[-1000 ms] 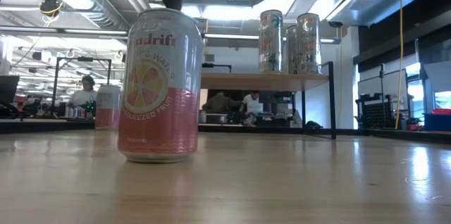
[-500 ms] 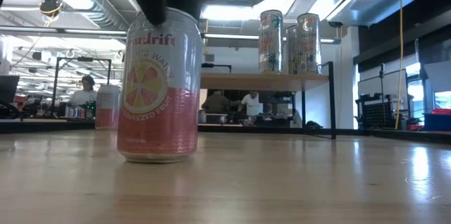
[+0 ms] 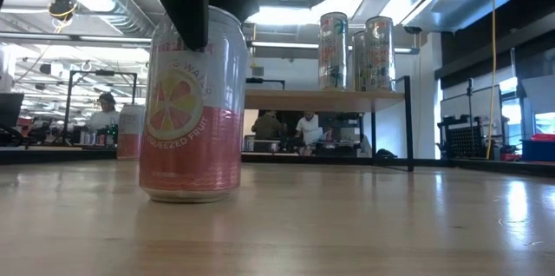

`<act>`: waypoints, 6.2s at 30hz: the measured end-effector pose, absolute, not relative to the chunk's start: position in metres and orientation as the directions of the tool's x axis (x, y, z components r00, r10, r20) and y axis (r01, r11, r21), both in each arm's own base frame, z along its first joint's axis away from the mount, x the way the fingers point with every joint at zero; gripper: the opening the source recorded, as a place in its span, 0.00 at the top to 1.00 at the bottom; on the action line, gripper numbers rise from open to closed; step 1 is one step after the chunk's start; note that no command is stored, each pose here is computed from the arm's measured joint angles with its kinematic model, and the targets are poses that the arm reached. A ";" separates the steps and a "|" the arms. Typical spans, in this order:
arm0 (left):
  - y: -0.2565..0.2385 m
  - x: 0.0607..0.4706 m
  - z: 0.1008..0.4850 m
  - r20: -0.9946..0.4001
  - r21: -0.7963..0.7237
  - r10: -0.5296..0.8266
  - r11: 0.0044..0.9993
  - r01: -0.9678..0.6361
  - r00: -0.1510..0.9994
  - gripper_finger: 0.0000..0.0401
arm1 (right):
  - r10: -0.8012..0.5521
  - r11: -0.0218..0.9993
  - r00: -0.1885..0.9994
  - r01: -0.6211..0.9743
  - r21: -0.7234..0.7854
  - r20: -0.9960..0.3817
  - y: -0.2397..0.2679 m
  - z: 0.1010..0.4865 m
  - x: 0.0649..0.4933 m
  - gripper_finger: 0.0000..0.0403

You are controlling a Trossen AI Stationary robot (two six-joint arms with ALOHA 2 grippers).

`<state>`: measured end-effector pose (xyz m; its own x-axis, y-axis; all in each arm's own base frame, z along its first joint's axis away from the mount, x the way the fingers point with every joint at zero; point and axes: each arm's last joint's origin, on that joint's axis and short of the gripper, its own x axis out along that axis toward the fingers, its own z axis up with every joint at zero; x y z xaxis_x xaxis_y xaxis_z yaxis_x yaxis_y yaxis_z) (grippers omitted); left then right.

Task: Place canned beverage on shelf
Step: Put the bottom orange and white soda can on the shelf, then put the orange and white soda can aligned with other orange and white soda can on the shelf

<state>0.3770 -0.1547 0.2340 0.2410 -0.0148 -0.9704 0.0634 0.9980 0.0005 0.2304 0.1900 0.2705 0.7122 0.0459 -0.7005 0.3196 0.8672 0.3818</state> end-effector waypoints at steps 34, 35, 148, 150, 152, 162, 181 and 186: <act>-0.051 0.380 0.399 -0.872 0.064 0.129 0.986 -0.151 0.472 0.34 | -0.082 0.955 0.804 0.232 0.184 -0.589 0.119 0.324 0.221 0.16; -0.042 0.381 0.399 -0.872 0.066 0.126 0.988 -0.142 0.472 0.34 | -0.109 0.957 0.813 0.241 0.160 -0.572 0.112 0.327 0.223 0.16; 0.201 0.364 0.388 -0.584 0.196 0.339 0.941 -0.277 0.738 0.21 | -0.229 0.931 0.771 0.351 0.097 -0.594 -0.011 0.334 0.247 0.96; 0.198 0.358 0.397 -0.567 0.195 0.347 0.938 -0.287 0.747 0.21 | -0.229 0.931 0.771 0.351 0.097 -0.594 -0.011 0.334 0.248 0.96; 0.193 0.350 0.408 -0.544 0.180 0.354 0.935 -0.307 0.760 0.21 | -0.229 0.931 0.772 0.351 0.097 -0.593 -0.011 0.334 0.248 0.96; 0.168 0.293 0.450 -0.561 0.159 0.418 0.902 -0.402 0.714 0.21 | -0.229 0.931 0.771 0.351 0.097 -0.594 -0.011 0.334 0.248 0.96; 0.160 0.179 0.453 -0.688 0.146 0.614 0.639 -0.755 0.386 0.21 | -0.231 0.929 0.770 0.356 0.101 -0.594 -0.011 0.334 0.248 0.96; 0.166 0.164 0.421 -0.760 0.149 0.583 0.587 -0.796 0.288 0.21 | -0.229 0.924 0.771 0.364 0.116 -0.595 -0.011 0.334 0.248 0.96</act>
